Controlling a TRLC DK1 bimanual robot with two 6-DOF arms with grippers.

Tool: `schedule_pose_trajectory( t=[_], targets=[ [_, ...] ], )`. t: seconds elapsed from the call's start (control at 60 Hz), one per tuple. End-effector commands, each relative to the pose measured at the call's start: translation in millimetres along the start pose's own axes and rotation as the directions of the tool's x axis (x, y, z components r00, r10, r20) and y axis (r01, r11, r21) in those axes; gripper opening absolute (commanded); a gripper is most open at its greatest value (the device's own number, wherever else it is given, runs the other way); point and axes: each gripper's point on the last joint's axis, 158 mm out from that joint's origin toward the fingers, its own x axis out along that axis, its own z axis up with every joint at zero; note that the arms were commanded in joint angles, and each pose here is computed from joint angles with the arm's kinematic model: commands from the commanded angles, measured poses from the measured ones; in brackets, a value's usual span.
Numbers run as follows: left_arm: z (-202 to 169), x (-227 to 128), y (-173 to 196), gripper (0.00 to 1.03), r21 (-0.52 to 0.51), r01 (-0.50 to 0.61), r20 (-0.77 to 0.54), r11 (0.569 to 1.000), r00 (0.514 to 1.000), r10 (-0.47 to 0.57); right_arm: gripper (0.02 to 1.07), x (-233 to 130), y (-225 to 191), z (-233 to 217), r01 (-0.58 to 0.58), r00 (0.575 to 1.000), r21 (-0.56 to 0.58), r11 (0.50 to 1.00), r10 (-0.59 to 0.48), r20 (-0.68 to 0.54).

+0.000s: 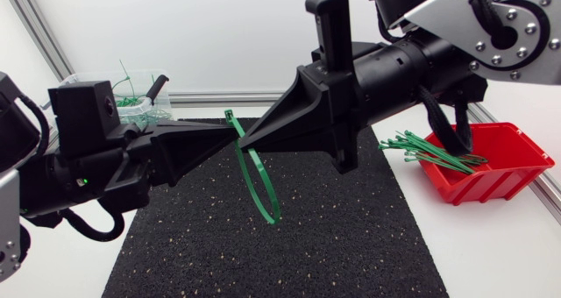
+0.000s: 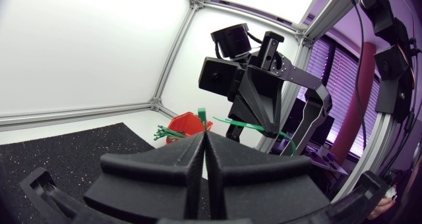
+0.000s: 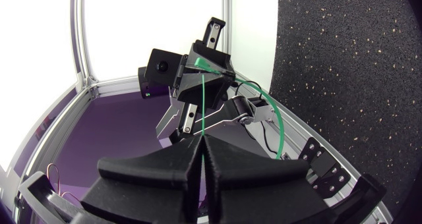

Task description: Take a green cable tie from the red box, thread the tail through the head to close it, then place it in the transparent bin on the left.

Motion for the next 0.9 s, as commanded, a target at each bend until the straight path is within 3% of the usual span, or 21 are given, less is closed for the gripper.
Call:
schedule_pose_trajectory(
  t=[0.0,0.883],
  targets=[
    [-6.6,-1.0,-1.5,0.03,0.011,0.003,-0.009,1.0,1.0,-0.002,0.08,1.9,-7.5,4.4,-0.001,1.0,0.061,0.998,0.001,-0.007],
    [-12.0,2.2,-3.1,0.03,0.015,0.002,-0.018,1.0,1.0,-0.002,0.08,-0.7,-5.2,10.0,-0.005,1.0,0.061,0.998,0.005,0.005]
  ],
)
